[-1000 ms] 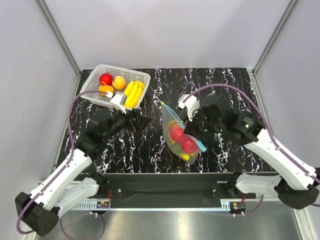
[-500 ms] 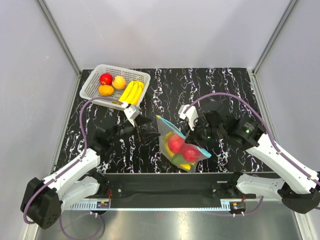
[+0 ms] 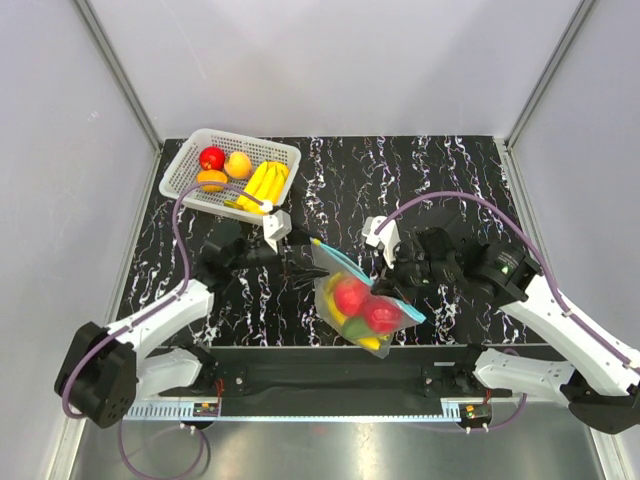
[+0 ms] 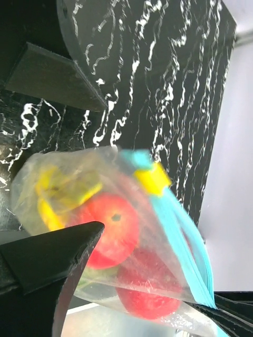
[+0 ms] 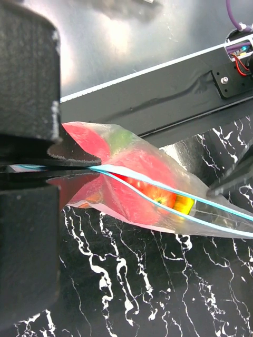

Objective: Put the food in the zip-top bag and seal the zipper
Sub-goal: Adjust the zipper food storage bag at the center of the board, then zip the zipper food storage bag at the center of the board.

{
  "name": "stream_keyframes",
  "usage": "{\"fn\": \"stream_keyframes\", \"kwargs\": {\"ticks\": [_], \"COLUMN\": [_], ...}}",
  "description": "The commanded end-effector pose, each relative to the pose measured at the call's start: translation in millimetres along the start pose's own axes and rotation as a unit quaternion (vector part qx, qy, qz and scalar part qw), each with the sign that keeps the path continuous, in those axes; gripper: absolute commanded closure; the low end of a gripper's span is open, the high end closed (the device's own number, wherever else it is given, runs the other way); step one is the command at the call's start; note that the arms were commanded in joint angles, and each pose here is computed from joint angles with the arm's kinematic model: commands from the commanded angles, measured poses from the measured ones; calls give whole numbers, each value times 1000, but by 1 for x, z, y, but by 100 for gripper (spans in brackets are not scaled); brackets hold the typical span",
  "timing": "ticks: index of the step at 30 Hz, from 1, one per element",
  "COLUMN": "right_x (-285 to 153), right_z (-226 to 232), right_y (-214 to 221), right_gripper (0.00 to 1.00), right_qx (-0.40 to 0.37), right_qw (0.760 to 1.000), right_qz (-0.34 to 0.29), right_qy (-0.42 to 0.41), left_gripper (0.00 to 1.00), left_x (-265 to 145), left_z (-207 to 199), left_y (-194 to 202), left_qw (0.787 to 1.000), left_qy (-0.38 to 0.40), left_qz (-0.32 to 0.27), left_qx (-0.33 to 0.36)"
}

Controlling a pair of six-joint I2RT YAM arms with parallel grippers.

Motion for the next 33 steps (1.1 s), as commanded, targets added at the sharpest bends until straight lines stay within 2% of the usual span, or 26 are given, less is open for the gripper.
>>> {"fn": "stream_keyframes", "kwargs": {"ticks": [1,3,5,6,7,8,9,11,18,19,21,23,25,27,30,33], "right_x": [-6,-7,-6,-6,-6,-5,-4,-2,1,1,-2,-6,-11,-12,-4,11], "right_z": [6,7,6,6,6,6,5,3,-2,-3,-11,-17,-20,-24,-29,-36], "right_y": [-9,-9,-7,-6,-6,-5,-4,-3,1,1,-2,-6,-15,-26,-43,-57], "right_gripper": [100,100,100,100,100,100,100,100,99,75,47,40,39,42,55,55], "right_qx": [-29,-29,-28,-28,-26,-26,-24,-22,-1,4,22,28,28,26,23,15], "right_qw": [999,999,999,999,999,999,999,999,1000,999,997,994,991,988,985,983], "right_qz": [-39,-41,-38,-36,-36,-35,-33,-31,-25,-25,-28,-31,-43,-61,-89,-108], "right_qy": [-20,-19,-19,-18,-18,-17,-16,-11,15,25,71,106,125,141,144,148], "left_gripper": [14,20,30,35,43,65,77,100,100,100,100,100,100,100,100,100], "left_x": [10,15,17,17,19,18,17,22,26,27,29,29,29,30,32,32], "left_z": [4,3,-2,-2,-1,-4,-4,-2,1,2,6,6,7,8,10,10], "left_y": [-35,-35,-38,-47,-43,-40,-47,-45,-37,-35,-29,-27,-25,-23,-20,-15], "left_qw": [995,994,992,988,988,988,985,986,985,986,988,988,989,989,989,989], "left_qy": [46,82,112,114,115,115,116,126,141,140,133,131,128,129,132,135], "left_qz": [-44,-42,-50,-79,-86,-93,-114,-107,-100,-93,-78,-76,-73,-68,-57,-53], "left_qx": [72,63,41,70,64,42,59,33,-1,-8,-17,-14,-18,-22,-29,-29]}}
Point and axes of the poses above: each gripper's point midway between its finger pads, its own x axis out along the fingers, its own z axis along the line the jaws close on, y = z × x, the point moved 7 cm from there along -x, back along the fingers, and after that the axes turned 3 degrees about x, right-handed, at the moved point
